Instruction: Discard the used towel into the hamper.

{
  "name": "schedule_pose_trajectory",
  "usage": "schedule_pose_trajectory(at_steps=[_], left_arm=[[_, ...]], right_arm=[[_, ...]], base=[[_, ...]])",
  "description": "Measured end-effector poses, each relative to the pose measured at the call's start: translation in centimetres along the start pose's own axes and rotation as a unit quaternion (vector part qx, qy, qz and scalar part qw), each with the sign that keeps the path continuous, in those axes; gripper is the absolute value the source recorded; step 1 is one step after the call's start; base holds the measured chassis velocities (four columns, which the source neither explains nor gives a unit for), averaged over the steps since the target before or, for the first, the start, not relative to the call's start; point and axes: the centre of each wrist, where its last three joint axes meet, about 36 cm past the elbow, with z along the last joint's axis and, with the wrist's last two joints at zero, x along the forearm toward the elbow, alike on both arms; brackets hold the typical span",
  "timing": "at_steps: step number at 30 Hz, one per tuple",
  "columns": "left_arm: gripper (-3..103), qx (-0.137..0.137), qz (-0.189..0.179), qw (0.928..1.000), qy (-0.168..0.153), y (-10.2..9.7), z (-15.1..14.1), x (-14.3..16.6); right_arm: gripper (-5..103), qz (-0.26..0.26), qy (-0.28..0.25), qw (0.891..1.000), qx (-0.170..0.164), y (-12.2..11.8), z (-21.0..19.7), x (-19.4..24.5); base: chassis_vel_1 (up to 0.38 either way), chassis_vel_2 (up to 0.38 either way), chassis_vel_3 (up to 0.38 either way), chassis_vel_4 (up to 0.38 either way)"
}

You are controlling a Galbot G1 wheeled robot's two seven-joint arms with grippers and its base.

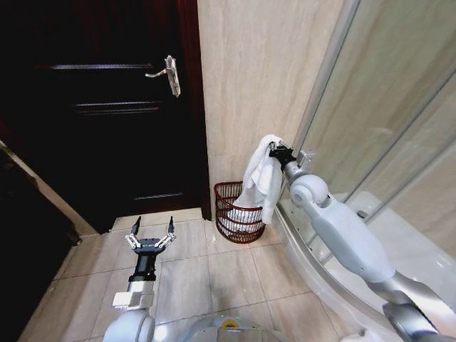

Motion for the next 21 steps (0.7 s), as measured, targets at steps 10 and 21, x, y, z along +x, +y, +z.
schedule_pose_trajectory(at_steps=[10,21], left_arm=[[100,0.0,-0.001,1.0,0.0,0.09,0.1,0.14],[100,0.001,0.001,1.0,0.002,0.04,0.45,0.19]], right_arm=[[4,0.0,0.002,1.0,0.004,0.03,0.34,0.3],[4,0.01,0.004,1.0,-0.002,-0.66,0.73,0.84]], base=[[0.072,0.063,-0.064,-0.058],[0.083,0.091,-0.084,-0.096]])
